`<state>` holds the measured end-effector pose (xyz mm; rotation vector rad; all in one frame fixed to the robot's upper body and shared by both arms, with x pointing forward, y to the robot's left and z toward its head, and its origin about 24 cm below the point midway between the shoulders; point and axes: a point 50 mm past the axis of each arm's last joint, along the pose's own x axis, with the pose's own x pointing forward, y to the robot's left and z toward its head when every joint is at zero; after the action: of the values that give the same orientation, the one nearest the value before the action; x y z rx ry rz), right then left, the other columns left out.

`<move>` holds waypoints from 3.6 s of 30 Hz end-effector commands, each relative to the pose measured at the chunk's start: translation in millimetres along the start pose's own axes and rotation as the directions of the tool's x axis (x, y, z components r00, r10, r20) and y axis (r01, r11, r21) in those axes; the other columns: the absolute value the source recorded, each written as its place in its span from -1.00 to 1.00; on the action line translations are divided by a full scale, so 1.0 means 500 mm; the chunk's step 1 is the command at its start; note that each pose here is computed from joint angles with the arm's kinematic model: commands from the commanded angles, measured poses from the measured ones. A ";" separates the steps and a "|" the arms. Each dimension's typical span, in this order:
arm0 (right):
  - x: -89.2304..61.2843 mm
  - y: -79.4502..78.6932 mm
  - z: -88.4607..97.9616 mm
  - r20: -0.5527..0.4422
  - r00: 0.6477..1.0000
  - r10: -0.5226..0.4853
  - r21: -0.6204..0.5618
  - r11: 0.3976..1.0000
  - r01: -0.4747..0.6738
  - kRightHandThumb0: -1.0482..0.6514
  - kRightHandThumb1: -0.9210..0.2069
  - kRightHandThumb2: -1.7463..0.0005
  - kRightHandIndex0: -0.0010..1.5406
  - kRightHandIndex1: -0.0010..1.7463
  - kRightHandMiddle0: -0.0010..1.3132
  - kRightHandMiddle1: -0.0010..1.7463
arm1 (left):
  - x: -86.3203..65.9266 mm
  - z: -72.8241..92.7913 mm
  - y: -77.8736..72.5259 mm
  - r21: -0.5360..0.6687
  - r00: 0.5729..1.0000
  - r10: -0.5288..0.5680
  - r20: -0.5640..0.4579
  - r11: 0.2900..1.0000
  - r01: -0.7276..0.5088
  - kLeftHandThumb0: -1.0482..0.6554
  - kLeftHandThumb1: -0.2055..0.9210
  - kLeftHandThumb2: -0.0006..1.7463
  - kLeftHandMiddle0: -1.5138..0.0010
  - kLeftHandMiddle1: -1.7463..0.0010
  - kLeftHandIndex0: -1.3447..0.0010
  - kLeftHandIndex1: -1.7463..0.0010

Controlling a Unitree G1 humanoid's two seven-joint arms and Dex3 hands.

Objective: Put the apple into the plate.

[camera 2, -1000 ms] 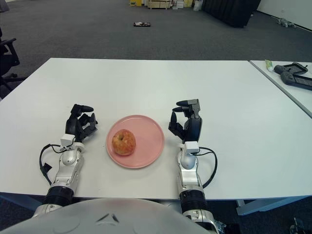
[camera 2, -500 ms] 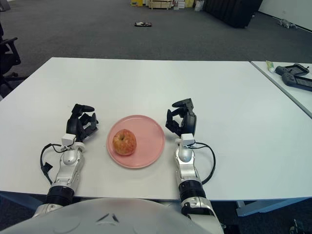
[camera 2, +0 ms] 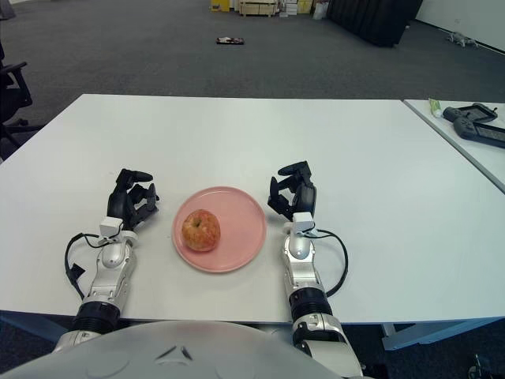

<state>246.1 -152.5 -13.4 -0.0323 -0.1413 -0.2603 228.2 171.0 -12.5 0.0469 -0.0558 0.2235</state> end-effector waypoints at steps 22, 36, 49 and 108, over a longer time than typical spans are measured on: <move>-0.050 -0.024 -0.075 -0.351 0.936 -0.016 0.115 0.992 0.060 -0.21 -0.60 0.04 -0.32 0.77 -0.49 1.00 | -0.012 -0.017 0.005 0.006 0.999 0.001 -0.034 1.000 -0.001 -0.23 0.52 0.04 0.17 -1.00 0.46 -1.00; -0.054 -0.022 -0.067 -0.353 0.935 0.023 0.123 0.992 0.021 -0.21 -0.67 0.10 -0.32 0.73 -0.54 1.00 | -0.012 -0.018 0.006 0.020 0.999 0.002 -0.038 1.000 -0.001 -0.23 0.51 0.04 0.18 -1.00 0.46 -1.00; -0.056 -0.021 -0.059 -0.323 0.946 0.020 0.120 0.993 0.020 -0.20 -0.68 0.11 -0.32 0.72 -0.54 1.00 | -0.011 -0.016 0.007 0.020 0.999 0.005 -0.037 1.000 -0.004 -0.22 0.53 0.03 0.18 -1.00 0.47 -1.00; -0.056 -0.026 -0.044 -0.318 0.948 -0.031 0.081 0.995 0.059 -0.21 -0.65 0.08 -0.34 0.73 -0.52 1.00 | -0.010 -0.015 0.006 0.033 0.998 -0.026 -0.057 0.999 0.028 -0.23 0.50 0.05 0.19 -1.00 0.45 -1.00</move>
<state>229.6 -157.6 -22.9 0.0844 0.0676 -0.2836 228.4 171.5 -13.3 0.0485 -0.0385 0.2117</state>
